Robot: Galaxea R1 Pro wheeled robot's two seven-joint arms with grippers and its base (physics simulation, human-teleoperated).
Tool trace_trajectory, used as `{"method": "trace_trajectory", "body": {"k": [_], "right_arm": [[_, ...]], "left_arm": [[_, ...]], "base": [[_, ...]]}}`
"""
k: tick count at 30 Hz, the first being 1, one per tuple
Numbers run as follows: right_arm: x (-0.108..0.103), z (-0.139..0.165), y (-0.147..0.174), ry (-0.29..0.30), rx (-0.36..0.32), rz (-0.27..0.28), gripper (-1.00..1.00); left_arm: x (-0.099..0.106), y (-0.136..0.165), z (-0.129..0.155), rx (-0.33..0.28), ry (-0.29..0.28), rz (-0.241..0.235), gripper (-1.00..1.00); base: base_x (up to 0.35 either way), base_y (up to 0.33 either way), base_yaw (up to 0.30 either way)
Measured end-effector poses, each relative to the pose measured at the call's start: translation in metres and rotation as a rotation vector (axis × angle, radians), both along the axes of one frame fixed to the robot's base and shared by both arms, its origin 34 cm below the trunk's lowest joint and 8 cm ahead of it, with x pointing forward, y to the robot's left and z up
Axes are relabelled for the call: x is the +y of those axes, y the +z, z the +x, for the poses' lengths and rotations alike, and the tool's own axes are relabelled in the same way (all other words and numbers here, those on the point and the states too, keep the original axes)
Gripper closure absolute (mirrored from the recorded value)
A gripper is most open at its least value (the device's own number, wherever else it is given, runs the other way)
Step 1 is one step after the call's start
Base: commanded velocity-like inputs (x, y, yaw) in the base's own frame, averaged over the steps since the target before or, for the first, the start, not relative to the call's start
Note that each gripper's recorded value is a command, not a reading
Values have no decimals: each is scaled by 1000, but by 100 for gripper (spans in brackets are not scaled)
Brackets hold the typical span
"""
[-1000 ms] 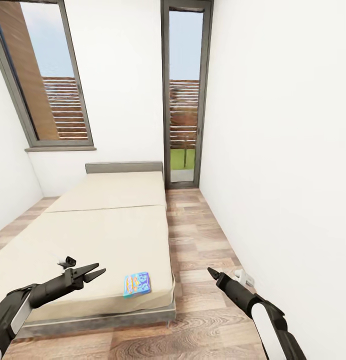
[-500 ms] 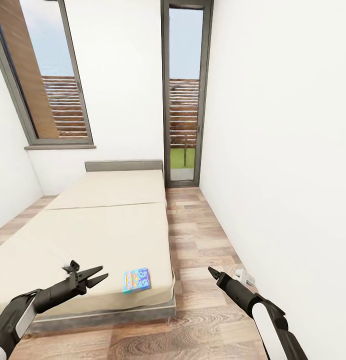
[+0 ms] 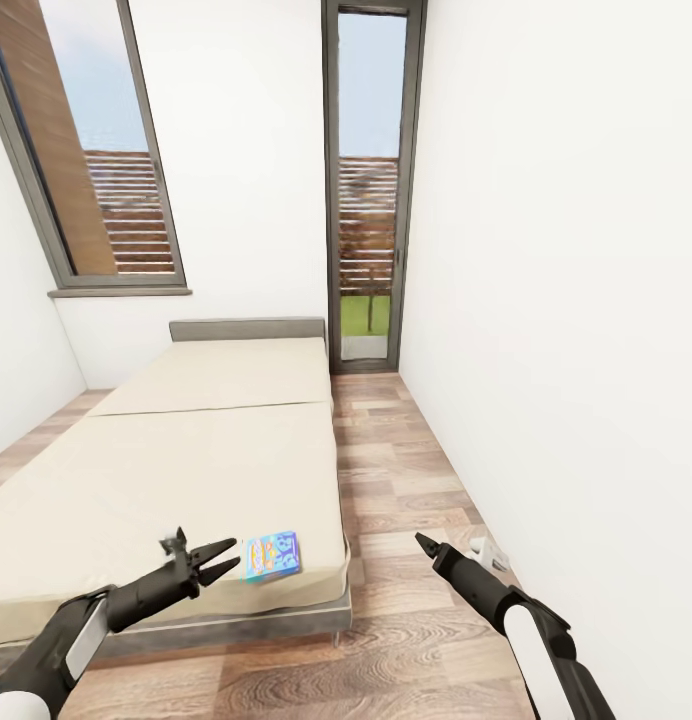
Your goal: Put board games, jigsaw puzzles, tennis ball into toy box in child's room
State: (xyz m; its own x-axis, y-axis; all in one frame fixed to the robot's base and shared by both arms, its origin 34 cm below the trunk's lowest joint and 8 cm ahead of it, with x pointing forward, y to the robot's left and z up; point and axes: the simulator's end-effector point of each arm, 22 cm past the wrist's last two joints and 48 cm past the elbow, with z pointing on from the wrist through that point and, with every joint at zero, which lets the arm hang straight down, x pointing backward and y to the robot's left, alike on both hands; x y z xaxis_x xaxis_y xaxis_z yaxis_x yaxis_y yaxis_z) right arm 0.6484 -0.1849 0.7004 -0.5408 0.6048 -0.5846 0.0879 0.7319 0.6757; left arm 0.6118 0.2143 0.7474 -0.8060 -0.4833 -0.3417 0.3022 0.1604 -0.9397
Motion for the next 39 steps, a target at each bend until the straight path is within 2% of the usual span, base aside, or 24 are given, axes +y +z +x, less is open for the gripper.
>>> {"method": "trace_trajectory", "body": {"k": [8, 12, 21, 24, 28, 32, 39], "right_arm": [[2, 0, 0, 2, -1, 2, -100], [1, 0, -2, 3, 0, 1, -100], [2, 0, -8, 6, -26, -3, -100], [1, 1, -9, 6, -37, -5, -100], [2, 0, -14, 7, -44, -5, -100], [2, -1, -21, 8, -46, -5, -100], [1, -4, -36, 7, -46, -6, -100]], "left_arm": [[-33, -7, 3, 28, 1, -26, -100], [-55, -18, 5, 56, 0, -21, -100], [-89, -46, 4, 95, 1, -13, -100], [-90, -56, 8, 108, 27, -7, -100], [-73, -72, 19, 131, 114, 4, -100], [-64, -92, 24, 166, 180, 20, -100], [-61, -116, 27, 174, 225, 51, -100]], "base": [[0, 0, 0], [0, 0, 0], [0, 0, 0], [0, 0, 0], [0, 0, 0], [0, 0, 0], [0, 0, 0]]}}
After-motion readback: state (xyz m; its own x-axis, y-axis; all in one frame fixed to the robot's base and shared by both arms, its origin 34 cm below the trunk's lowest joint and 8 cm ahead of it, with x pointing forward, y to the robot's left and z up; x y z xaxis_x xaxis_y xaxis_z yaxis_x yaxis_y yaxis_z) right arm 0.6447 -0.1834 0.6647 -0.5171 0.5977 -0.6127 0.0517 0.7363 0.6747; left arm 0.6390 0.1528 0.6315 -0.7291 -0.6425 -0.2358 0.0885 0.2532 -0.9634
